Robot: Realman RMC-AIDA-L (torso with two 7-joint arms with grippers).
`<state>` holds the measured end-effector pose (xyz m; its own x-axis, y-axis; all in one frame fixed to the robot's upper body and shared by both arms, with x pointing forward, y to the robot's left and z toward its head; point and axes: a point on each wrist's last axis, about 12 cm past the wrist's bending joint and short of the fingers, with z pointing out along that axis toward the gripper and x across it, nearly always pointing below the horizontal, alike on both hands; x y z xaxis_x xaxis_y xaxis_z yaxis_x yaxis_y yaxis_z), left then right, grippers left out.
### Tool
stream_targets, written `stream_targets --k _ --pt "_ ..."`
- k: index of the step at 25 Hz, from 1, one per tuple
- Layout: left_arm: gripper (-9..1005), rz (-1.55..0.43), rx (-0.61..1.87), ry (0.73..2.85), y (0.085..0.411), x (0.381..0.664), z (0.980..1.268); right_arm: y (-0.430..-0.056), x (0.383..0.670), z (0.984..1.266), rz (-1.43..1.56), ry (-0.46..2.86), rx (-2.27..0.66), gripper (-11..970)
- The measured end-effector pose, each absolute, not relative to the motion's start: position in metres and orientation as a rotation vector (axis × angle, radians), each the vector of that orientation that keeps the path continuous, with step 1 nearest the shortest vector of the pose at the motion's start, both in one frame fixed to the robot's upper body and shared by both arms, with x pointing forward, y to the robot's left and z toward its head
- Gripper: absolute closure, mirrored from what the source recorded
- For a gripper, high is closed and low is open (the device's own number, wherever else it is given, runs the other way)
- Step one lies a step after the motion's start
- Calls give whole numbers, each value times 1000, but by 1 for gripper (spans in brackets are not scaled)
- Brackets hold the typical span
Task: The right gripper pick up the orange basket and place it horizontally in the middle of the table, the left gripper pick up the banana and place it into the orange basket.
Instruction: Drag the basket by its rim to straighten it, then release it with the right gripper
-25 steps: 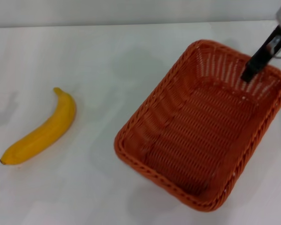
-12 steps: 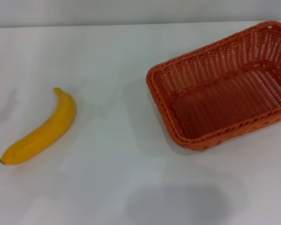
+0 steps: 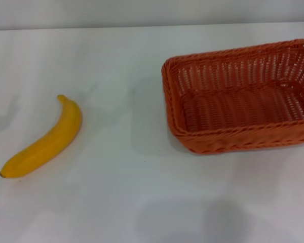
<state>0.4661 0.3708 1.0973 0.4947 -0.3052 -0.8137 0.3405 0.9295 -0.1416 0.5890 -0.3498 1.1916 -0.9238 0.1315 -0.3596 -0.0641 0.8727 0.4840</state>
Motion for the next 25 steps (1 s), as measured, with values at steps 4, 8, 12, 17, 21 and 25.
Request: stream_targets --k 4,8,12,17,21,25 --pt "118 -392 40 980 370 467 1097 -347 584 1183 737 2650 58 824" --pt "118 -390 37 988 371 467 1096 -344 585 1180 726 2634 15 824" --pt "118 -390 36 992 371 465 1095 -341 586 1177 738 2623 -12 825" --pt "118 -390 36 999 372 464 1094 -338 588 1170 789 2624 -25 807" --pt "118 -398 30 997 373 463 1095 -339 588 1168 810 2627 -32 737" --pt "119 -398 35 993 374 463 1097 -341 587 1169 808 2629 -49 669"
